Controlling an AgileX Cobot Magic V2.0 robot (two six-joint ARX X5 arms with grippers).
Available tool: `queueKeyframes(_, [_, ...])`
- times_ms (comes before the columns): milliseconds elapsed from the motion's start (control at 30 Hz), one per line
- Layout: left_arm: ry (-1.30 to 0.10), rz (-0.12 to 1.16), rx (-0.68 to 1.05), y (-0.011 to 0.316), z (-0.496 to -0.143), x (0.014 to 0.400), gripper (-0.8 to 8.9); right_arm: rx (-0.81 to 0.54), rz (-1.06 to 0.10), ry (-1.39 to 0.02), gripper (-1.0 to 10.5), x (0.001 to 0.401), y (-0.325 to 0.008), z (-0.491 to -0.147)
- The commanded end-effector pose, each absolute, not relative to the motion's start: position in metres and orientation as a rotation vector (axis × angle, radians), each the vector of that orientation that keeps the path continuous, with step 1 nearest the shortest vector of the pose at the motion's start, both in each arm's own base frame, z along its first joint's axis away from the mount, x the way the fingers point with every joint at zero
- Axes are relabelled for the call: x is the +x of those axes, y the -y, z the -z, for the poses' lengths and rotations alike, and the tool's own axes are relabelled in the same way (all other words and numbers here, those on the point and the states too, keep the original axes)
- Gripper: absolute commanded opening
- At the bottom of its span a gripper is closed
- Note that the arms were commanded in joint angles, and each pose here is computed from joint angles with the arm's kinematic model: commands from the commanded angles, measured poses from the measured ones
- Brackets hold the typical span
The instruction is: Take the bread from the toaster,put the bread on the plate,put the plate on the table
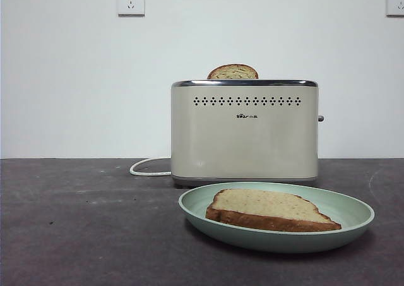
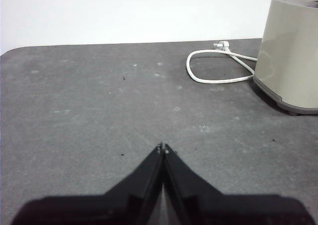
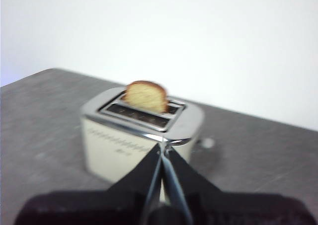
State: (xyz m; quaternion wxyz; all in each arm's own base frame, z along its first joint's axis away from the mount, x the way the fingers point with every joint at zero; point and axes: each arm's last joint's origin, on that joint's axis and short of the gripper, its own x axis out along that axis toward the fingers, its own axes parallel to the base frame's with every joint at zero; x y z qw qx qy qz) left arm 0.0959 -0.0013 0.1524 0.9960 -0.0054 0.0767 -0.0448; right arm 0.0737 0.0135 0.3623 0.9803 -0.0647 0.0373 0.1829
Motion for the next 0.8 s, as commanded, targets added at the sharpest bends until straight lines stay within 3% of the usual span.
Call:
queueKeyframes(33, [-0.158,0.082,-0.018,0.001,-0.149,0.096,-0.04,-0.139,-0.3,-0.048,0.0,0.077,-0.011,-0.337])
queueKeyframes(400, [-0.158,0.082,-0.018,0.001,-0.149,0.096,-0.04,-0.134,-0.266,-0.011,0.0,0.09,-0.01,-0.214])
queueKeyframes(633, [-0.158,0.082,-0.018,0.001,-0.149,0.096,-0.04,-0.098,-0.269,-0.052,0.0,0.093,-0.011,-0.178])
queueKeyframes(800, [-0.158,0.082,-0.018,0.001,-0.149,0.096,-0.04,-0.061,-0.206,-0.069,0.0,0.094,-0.01,-0.166])
